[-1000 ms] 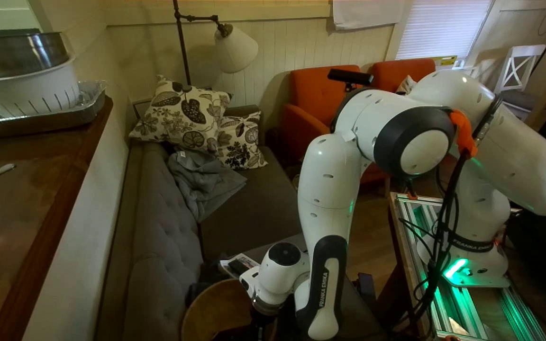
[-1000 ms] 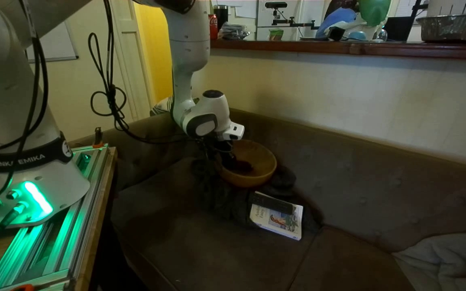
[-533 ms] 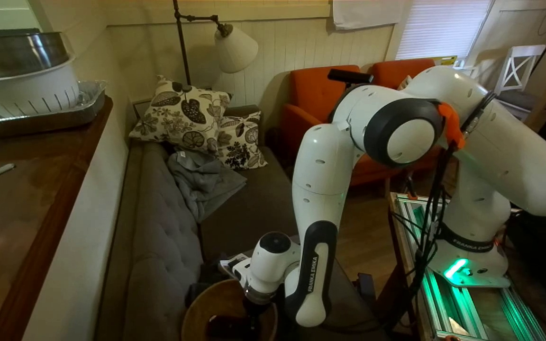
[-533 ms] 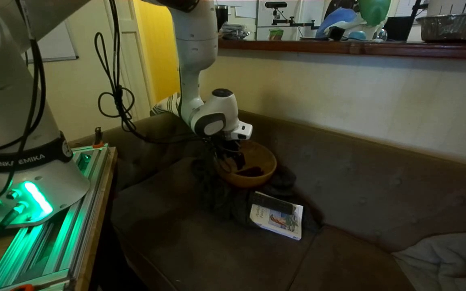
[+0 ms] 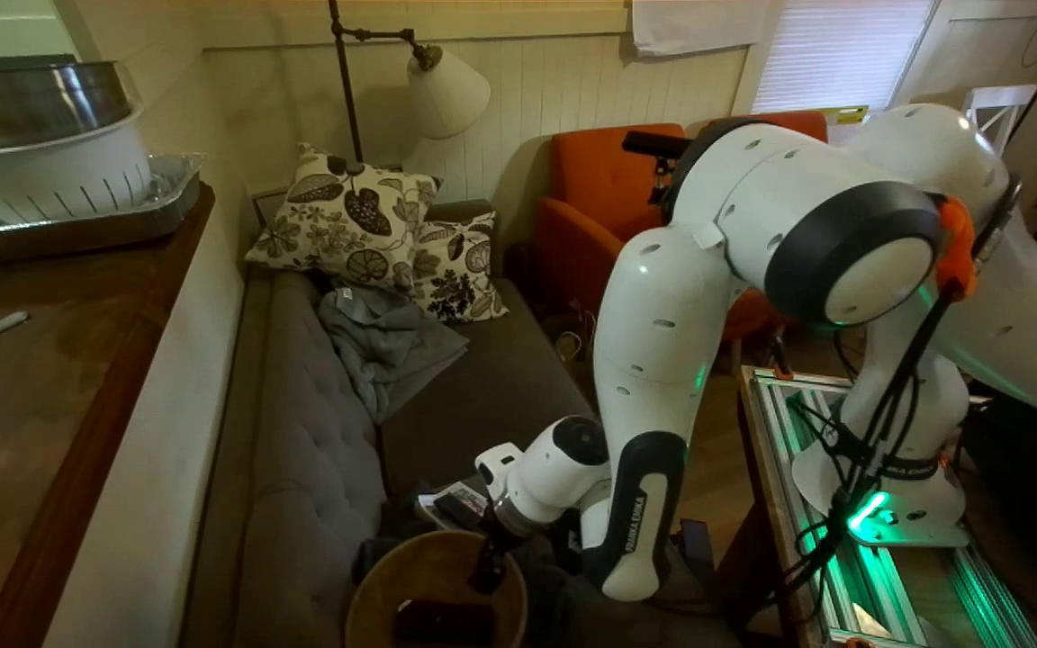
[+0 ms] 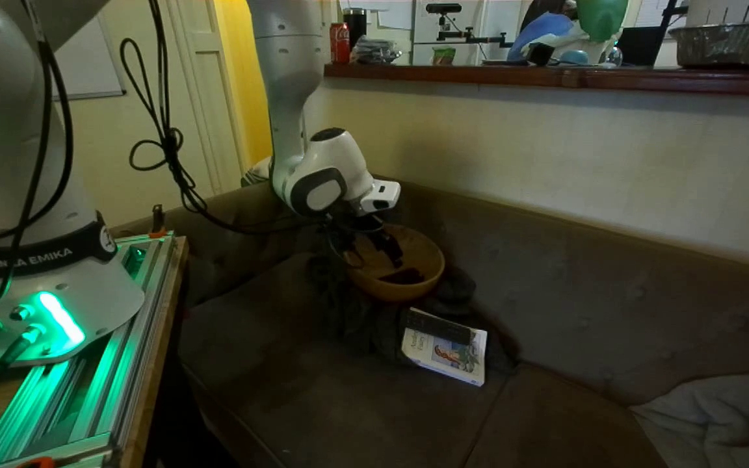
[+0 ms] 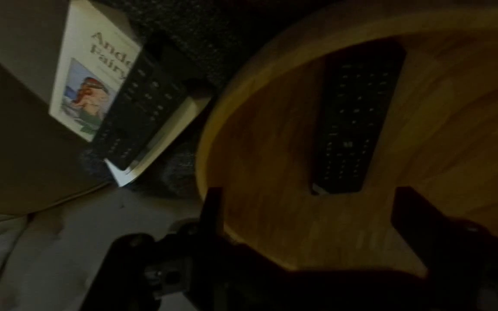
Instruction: Remove the black object from the backrest of the sofa and place it inside the wooden bowl.
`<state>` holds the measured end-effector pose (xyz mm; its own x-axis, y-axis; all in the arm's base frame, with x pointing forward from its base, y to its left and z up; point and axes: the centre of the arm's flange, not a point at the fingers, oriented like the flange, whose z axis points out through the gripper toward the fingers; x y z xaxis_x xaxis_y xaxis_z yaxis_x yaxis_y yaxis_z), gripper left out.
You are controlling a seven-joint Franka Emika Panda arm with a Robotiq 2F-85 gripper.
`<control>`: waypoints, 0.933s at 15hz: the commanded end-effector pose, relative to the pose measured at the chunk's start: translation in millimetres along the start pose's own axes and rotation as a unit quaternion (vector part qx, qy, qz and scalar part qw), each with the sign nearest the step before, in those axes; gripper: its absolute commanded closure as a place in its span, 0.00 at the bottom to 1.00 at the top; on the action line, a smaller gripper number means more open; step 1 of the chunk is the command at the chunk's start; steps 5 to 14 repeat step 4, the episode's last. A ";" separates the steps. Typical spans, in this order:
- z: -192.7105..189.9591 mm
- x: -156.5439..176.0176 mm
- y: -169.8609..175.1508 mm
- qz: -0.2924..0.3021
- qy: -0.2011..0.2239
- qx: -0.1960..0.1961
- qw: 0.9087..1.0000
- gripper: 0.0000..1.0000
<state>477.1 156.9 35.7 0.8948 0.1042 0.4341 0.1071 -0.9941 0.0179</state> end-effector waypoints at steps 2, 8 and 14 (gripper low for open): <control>-71.3 -38.8 26.2 0.093 0.073 -0.055 0.992 0.00; -46.6 -29.9 25.1 0.065 0.065 -0.048 0.995 0.00; -46.6 -29.9 25.1 0.065 0.065 -0.048 0.995 0.00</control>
